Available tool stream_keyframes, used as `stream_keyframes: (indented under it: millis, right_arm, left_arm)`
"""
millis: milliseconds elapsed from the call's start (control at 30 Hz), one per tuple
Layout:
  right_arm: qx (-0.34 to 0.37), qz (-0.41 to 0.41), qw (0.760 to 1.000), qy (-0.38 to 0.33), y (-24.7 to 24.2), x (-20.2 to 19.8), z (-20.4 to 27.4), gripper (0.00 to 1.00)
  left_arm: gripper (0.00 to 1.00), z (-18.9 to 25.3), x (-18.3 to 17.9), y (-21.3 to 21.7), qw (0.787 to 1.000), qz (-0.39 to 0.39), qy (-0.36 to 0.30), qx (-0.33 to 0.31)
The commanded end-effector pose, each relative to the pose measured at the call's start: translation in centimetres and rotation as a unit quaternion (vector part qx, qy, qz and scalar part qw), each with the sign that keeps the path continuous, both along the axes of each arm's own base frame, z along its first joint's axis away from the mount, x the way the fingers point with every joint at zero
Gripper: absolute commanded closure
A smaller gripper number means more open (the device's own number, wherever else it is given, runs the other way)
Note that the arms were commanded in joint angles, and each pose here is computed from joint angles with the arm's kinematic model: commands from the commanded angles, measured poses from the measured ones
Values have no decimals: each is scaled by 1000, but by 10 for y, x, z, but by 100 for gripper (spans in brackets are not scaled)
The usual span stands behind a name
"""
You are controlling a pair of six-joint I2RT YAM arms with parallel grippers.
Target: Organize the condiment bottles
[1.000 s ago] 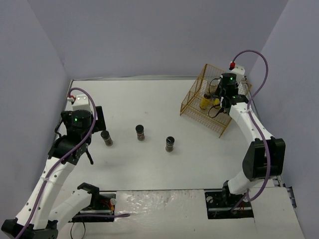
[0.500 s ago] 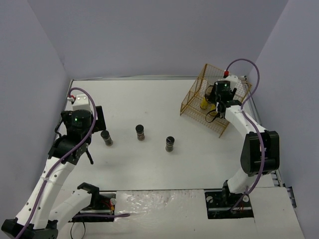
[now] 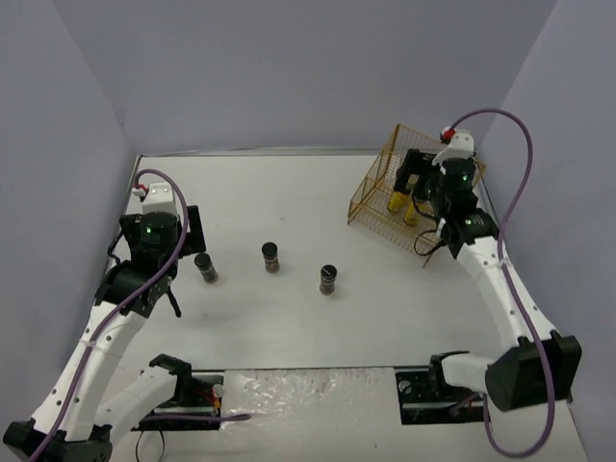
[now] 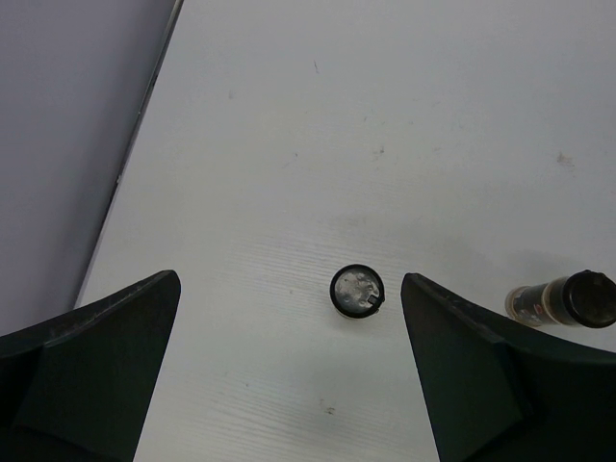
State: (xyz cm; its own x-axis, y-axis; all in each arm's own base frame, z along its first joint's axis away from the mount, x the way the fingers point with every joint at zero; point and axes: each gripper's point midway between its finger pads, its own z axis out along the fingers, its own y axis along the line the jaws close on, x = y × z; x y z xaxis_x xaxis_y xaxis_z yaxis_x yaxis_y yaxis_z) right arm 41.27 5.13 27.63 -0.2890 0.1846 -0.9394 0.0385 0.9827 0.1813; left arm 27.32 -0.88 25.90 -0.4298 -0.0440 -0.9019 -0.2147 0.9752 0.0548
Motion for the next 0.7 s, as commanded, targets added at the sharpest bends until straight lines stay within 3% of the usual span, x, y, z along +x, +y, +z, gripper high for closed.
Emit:
stream_keyframes:
  millis: [0,300,667]
  right_arm:
    - [-9,170,985,-7,74,-37,-4,7]
    - [-42,327,942,68,166,-101,-82,2]
    - [-83,377,916,114,217,-126,-140,1]
  left_arm:
    - [3,18,10,-2,999,0,-31,-7]
    - [3,13,13,-4,1000,-4,-24,-8]
    - [3,13,13,-5,1000,-6,-24,-11]
